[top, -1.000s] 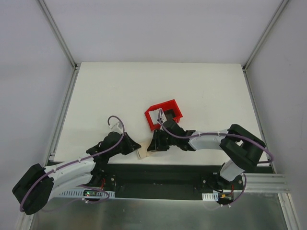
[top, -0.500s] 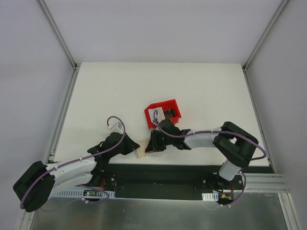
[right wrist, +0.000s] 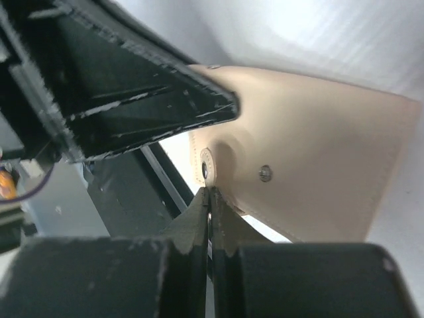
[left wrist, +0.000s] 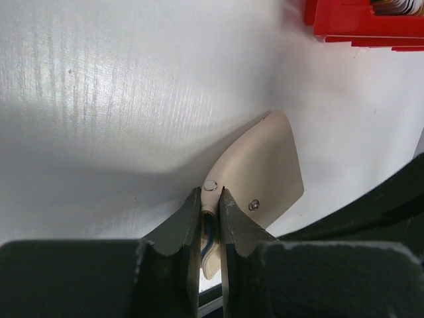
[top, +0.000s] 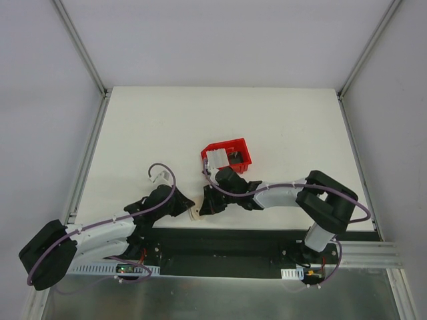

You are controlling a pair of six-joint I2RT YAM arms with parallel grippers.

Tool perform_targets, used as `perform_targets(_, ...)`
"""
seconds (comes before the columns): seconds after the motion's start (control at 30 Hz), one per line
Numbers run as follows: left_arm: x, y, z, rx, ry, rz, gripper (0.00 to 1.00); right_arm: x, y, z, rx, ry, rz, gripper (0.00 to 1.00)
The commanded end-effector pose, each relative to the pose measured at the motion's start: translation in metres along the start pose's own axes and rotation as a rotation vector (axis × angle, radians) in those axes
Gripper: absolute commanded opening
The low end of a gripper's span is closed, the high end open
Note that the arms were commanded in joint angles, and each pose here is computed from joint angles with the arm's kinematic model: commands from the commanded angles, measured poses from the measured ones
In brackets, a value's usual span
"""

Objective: Put the credit cards into the card holder
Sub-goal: Open the card holder at the center of the board.

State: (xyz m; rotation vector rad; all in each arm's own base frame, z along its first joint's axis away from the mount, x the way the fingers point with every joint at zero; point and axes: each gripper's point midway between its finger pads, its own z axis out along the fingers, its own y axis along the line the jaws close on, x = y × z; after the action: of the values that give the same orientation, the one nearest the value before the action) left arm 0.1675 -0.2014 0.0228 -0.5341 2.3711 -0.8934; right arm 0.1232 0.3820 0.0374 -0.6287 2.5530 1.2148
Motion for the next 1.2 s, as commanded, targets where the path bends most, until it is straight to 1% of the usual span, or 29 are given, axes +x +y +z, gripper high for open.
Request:
perform_targets(0.0,-0.007,0.006,0.001,-0.076,-0.038,-0.042,0.0,-0.003,0.034,-0.011,-0.152,-0.016,-0.222,0.01)
perform_targets(0.1,-0.008,0.012,0.001,-0.112,-0.045,-0.051,0.0,0.011,0.026,-0.015,-0.143,0.037,-0.277,0.02)
perform_targets(0.23,-0.008,0.018,-0.001,-0.12,-0.054,-0.061,0.0,0.026,0.015,-0.025,-0.132,0.086,-0.334,0.13)
perform_targets(0.33,-0.007,0.019,-0.004,-0.104,-0.054,-0.058,0.0,0.037,0.007,-0.029,-0.121,0.147,-0.343,0.18)
perform_targets(0.57,-0.002,0.021,-0.007,-0.081,-0.039,-0.06,0.01,0.054,-0.001,-0.031,-0.116,0.239,-0.338,0.2)
perform_targets(0.6,-0.002,0.02,-0.007,-0.079,-0.038,-0.061,0.01,0.055,-0.005,-0.031,-0.096,0.249,-0.341,0.25)
perform_targets(0.63,-0.001,0.021,-0.007,-0.08,-0.036,-0.059,0.01,0.056,-0.007,-0.033,-0.081,0.259,-0.339,0.27)
perform_targets(0.7,-0.001,0.021,-0.007,-0.079,-0.037,-0.058,0.02,0.06,-0.017,-0.039,-0.034,0.285,-0.36,0.29)
perform_targets(0.73,-0.002,0.02,-0.007,-0.078,-0.038,-0.056,0.02,0.06,-0.019,-0.042,-0.012,0.29,-0.36,0.28)
perform_targets(0.77,-0.003,0.018,-0.007,-0.071,-0.037,-0.047,0.02,0.058,-0.023,-0.046,0.015,0.281,-0.354,0.28)
perform_targets(0.87,-0.005,0.01,-0.008,-0.05,-0.043,-0.032,0.03,0.036,-0.017,-0.054,0.066,0.189,-0.32,0.26)
perform_targets(0.93,-0.005,0.007,-0.009,-0.041,-0.046,-0.036,0.03,0.009,-0.011,-0.057,0.137,0.088,-0.255,0.18)
perform_targets(1.0,-0.004,0.006,-0.01,-0.037,-0.05,-0.048,0.02,-0.015,0.0,-0.057,0.158,-0.002,-0.186,0.19)
perform_targets(1.03,-0.003,0.004,-0.01,-0.033,-0.053,-0.052,0.02,-0.026,0.005,-0.056,0.167,-0.035,-0.151,0.17)
perform_targets(1.07,-0.003,0.004,-0.01,-0.029,-0.056,-0.061,0.02,-0.034,0.012,-0.054,0.156,-0.058,-0.139,0.17)
perform_targets(1.13,-0.001,0.005,-0.01,-0.034,-0.06,-0.078,0.02,-0.051,0.019,-0.048,0.164,-0.096,-0.115,0.2)
perform_targets(1.17,-0.001,0.007,-0.01,-0.038,-0.063,-0.089,0.02,-0.055,0.02,-0.043,0.168,-0.09,-0.114,0.2)
